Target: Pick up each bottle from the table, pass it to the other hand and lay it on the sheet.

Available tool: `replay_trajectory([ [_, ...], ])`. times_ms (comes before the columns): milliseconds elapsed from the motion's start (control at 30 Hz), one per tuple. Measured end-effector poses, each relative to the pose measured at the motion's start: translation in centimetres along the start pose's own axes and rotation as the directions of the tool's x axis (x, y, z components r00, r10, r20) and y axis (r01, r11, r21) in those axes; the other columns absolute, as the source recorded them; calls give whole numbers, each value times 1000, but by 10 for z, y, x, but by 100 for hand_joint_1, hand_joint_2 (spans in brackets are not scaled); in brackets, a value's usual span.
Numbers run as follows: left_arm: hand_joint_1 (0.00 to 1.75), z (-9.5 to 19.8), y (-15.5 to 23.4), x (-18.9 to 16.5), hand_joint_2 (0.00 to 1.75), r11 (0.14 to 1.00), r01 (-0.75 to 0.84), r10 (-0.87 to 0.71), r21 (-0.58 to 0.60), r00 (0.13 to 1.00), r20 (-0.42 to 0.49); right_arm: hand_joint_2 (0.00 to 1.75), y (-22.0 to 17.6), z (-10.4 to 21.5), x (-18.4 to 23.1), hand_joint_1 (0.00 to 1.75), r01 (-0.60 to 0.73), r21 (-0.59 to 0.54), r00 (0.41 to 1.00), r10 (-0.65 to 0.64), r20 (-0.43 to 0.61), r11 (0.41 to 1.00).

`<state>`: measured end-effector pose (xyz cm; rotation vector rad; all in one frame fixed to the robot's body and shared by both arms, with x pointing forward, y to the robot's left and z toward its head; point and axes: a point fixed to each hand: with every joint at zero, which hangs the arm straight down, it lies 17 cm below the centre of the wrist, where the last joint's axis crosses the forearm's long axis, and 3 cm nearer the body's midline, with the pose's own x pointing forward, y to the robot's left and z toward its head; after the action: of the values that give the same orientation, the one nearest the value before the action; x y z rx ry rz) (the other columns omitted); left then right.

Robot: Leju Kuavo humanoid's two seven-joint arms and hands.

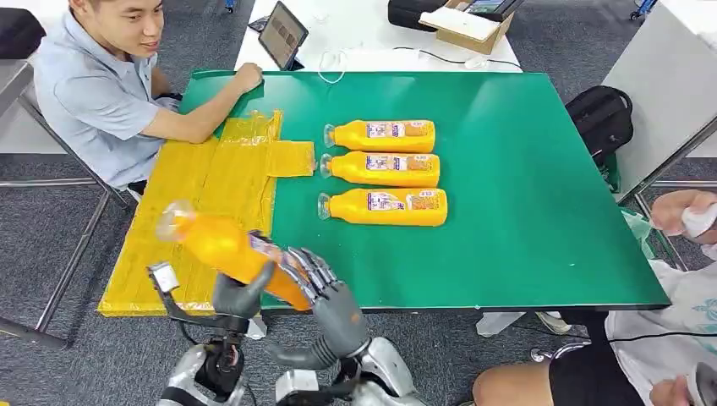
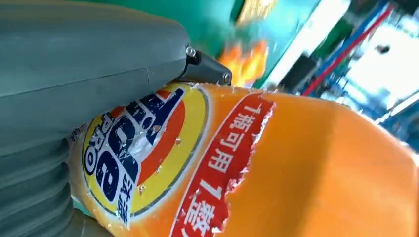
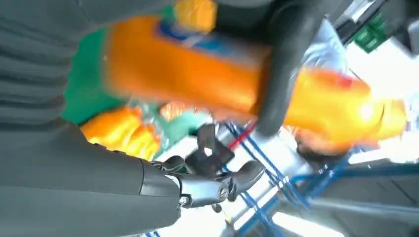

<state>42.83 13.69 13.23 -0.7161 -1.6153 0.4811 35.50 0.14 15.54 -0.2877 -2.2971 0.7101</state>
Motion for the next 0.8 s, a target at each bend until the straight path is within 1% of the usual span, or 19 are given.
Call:
replay_trajectory([
  [67, 175, 0, 2, 1, 175, 1000, -1, 1, 5, 1000, 1, 0, -4, 0, -1, 0, -5, -10, 1000, 5, -3, 1000],
  [100, 175, -2, 10, 5, 175, 1000, -3, 3, 20, 1000, 4, 0, -20, 1, -9, 0, -35, -44, 999, 34, -16, 998],
  [167, 175, -5, 13, 9, 175, 999, 27, -27, 27, 1000, 13, 0, -37, -1, -15, 0, -63, -80, 998, 61, -24, 995],
  [200, 175, -7, 16, 12, 175, 997, 66, -67, 39, 997, 24, 0, -42, -2, -15, 0, -74, -90, 997, 72, -19, 993],
  [233, 175, -11, 20, 15, 175, 988, 141, -144, 59, 989, 39, 0, -49, -5, -12, 0, -93, -103, 996, 93, -5, 990],
  [267, 175, -17, 27, 20, 175, 961, 261, -267, 96, 962, 60, 0, -54, -8, -7, 0, -109, -114, 994, 111, 12, 988],
  [300, 175, -24, 35, 28, 175, 888, 436, -450, 146, 889, 86, 0, -61, -12, 1, 0, -127, -132, 990, 133, 36, 983],
  [367, 175, -43, 40, 46, 175, 689, 698, -724, 193, 677, 135, 0, -80, -25, 21, 0, -143, -191, 983, 161, 87, 971],
  [467, 175, -77, 31, 54, 175, 425, 887, -903, 181, 400, 157, 0, -114, -42, 50, 0, -152, -290, 968, 202, 148, 945],
  [533, 175, -99, 27, 42, 175, 255, 961, -960, 104, 239, 148, 0, -138, -50, 67, 0, -149, -358, 959, 223, 175, 922],
  [633, 175, -122, 28, 22, 175, 100, 995, -987, -26, 103, 123, 0, -155, -52, 74, 0, -133, -404, 958, 222, 182, 905],
  [733, 175, -138, 34, 15, 175, -5, 994, -995, -106, 6, 104, 0, -160, -49, 72, 0, -123, -415, 963, 209, 170, 902],
  [800, 175, -144, 43, 8, 175, -82, 983, -994, -163, -68, 89, 0, -160, -46, 68, 0, -115, -414, 968, 195, 158, 903],
])
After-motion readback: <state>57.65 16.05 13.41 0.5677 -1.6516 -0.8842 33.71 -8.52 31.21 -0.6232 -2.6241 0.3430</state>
